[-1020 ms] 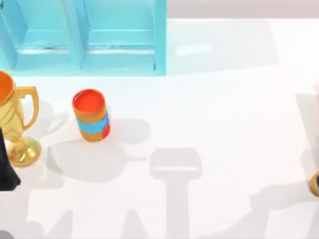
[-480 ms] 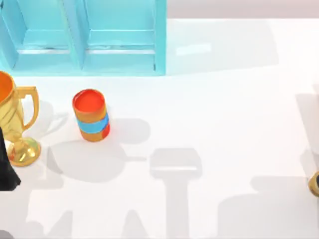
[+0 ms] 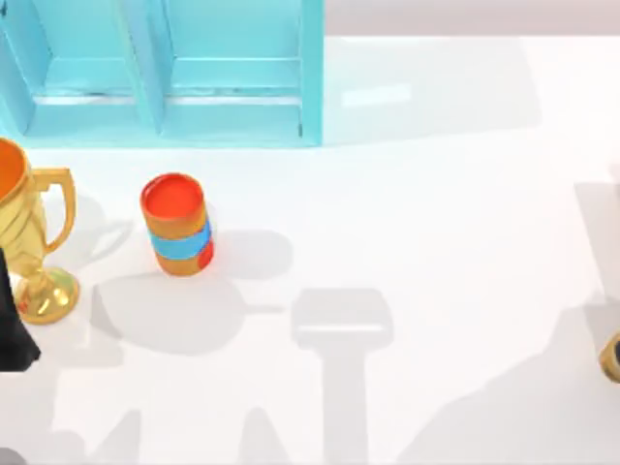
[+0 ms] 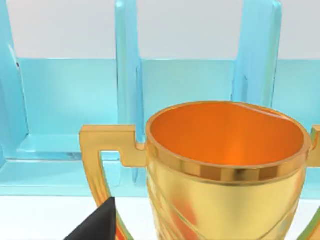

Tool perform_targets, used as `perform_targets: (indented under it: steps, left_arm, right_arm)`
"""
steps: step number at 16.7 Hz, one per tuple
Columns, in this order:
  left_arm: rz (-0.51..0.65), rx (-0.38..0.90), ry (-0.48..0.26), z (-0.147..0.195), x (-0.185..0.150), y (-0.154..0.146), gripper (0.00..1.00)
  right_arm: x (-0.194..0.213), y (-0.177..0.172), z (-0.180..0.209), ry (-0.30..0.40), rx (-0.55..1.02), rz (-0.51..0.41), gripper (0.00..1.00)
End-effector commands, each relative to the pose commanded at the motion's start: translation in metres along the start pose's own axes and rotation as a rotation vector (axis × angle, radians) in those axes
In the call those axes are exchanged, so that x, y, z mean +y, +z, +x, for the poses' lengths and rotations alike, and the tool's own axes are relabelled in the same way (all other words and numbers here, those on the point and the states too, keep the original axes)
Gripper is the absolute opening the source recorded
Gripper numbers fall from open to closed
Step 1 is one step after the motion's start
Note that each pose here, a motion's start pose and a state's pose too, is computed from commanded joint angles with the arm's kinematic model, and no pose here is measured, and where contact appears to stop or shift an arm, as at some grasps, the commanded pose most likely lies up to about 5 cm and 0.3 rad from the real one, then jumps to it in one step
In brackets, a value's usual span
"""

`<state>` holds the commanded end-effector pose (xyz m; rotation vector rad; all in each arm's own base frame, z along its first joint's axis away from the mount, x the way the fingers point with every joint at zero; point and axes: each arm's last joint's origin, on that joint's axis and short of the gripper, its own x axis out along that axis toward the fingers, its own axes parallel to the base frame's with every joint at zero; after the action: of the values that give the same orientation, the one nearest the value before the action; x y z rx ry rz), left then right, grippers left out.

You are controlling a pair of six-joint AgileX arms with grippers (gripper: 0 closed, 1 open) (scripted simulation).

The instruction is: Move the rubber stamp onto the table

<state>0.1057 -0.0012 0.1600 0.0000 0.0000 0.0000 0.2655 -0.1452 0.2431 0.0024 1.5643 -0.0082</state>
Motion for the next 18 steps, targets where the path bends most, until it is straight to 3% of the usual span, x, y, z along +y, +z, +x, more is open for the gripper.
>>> perform_targets:
  steps: [8, 18]
  left_arm:
    - [0.000, 0.000, 0.000, 0.000, 0.000, 0.000, 1.00]
    - [0.000, 0.000, 0.000, 0.000, 0.000, 0.000, 1.00]
  right_arm:
    - [-0.001, 0.002, 0.005, 0.004, 0.007, -0.001, 1.00]
    - [-0.002, 0.002, 0.092, 0.003, 0.005, -0.001, 1.00]
